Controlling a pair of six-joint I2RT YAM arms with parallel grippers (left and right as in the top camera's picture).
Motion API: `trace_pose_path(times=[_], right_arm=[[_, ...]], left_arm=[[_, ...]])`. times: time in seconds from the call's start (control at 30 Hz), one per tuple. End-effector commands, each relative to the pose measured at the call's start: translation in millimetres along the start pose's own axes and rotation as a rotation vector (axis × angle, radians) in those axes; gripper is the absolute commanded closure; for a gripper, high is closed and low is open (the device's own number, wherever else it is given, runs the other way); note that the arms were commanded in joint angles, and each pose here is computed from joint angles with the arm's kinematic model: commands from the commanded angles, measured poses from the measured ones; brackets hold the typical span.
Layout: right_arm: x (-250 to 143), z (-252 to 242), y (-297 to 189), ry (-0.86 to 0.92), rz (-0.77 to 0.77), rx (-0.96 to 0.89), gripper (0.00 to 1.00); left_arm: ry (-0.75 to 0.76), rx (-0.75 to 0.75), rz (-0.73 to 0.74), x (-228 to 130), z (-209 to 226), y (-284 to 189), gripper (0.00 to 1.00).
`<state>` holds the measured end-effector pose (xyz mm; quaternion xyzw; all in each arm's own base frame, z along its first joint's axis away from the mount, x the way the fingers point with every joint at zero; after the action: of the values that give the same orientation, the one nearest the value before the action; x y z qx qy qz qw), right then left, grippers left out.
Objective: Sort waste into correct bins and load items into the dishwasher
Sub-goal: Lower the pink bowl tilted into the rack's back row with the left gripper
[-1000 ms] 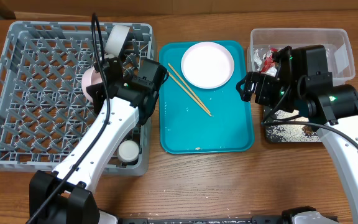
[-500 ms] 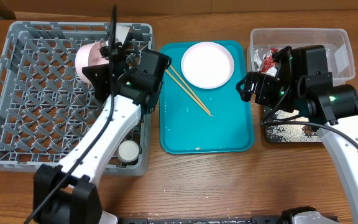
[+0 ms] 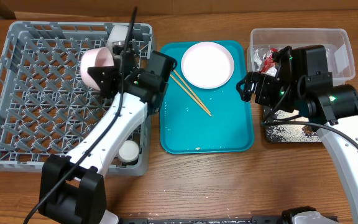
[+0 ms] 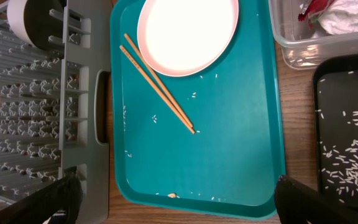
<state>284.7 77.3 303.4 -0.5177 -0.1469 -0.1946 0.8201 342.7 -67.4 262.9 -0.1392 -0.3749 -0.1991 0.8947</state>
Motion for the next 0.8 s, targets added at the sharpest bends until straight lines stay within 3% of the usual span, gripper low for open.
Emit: trace_pose_path(times=[0.0,0.27,0.47,0.77], right_arm=[[0.5,-0.7,-0.9,-0.004,-0.008,-0.009,0.00],[0.6,-0.8,-1.0,-0.004,-0.009,-0.009,0.00],[0.5,-0.7,-0.9,-0.004,-0.008,-0.009,0.00],[0.5,-0.7,-0.9,-0.004,-0.008,-0.009,0.00]], left_arm=[[-0.002,0.030,-0.022,2.8,1.0,-3.6,0.96],[0.064,0.025,-0.019,2.4,0.6,-3.5,0.96],[0.198,0.031,-0.017,2.4,1.0,-2.9,0.96],[0.242,0.039,-0.018,2.6,1.6,-2.9,0.96]])
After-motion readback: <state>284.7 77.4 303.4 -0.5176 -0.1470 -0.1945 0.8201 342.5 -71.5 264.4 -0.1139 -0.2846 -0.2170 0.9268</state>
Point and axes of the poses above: each gripper's point midway between its finger pads, its own y axis out along the fingers, its own z axis along the line the jaws close on, x = y × z, the point moved 9 cm from there along -y, back along the fingers, and after that the axes turned 4 degrees about -y, right-handed, at the moved point
